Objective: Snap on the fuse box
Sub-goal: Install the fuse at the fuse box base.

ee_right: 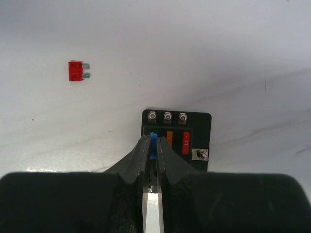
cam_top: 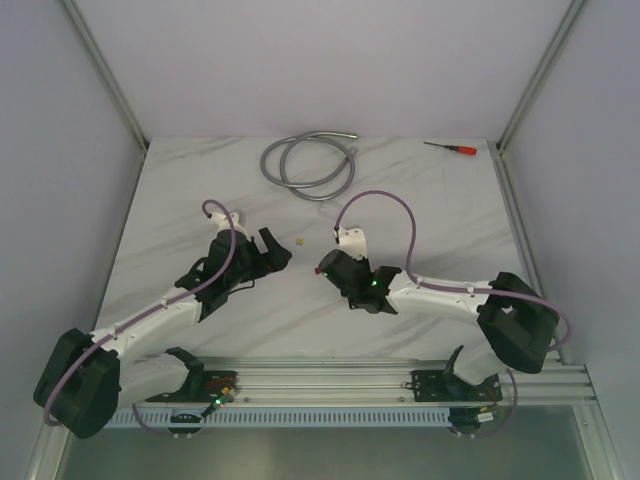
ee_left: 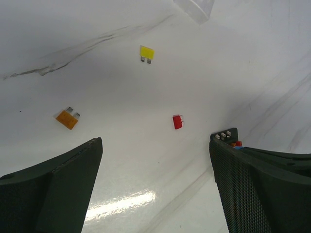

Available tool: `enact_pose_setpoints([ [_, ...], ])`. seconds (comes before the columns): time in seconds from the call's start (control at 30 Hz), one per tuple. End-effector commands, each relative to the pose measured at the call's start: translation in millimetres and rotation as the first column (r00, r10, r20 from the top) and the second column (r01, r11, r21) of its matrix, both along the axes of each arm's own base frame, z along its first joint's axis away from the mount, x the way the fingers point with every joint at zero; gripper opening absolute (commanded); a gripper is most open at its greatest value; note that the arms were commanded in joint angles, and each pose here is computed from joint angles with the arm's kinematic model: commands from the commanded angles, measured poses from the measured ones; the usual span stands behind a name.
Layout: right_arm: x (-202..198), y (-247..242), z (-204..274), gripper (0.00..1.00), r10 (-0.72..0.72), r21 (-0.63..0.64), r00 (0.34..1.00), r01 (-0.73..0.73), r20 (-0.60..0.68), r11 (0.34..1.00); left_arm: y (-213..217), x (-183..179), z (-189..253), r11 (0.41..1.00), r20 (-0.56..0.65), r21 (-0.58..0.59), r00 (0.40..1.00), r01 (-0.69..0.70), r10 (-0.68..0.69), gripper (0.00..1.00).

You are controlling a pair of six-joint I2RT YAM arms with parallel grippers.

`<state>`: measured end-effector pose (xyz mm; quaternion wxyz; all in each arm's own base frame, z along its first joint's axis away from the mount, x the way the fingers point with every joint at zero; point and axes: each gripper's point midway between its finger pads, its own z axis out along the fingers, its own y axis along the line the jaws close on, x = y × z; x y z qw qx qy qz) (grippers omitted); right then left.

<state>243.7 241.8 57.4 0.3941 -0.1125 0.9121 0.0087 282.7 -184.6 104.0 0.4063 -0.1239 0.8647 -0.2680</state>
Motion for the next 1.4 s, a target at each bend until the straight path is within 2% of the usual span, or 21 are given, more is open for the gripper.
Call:
enact_pose_setpoints([
  [0.0,1,-7,9,0.0,-0.029,0.001,0.999,0.029,0.037,1.0,2,-3,1,1.0,-0.006,-0.008,1.0,-0.002,0.002,1.0],
  [1.07,-5,-4,-26,0.0,-0.005,-0.061,0.999,0.002,-0.045,0.998,3,-3,1,1.0,-0.006,-0.009,1.0,-0.005,0.004,1.0],
  [1.37,-8,-4,-23,0.11,-0.007,-0.059,0.998,0.003,-0.057,0.998,1,-1,0,1.0,-0.014,-0.005,1.0,-0.001,0.001,1.0],
])
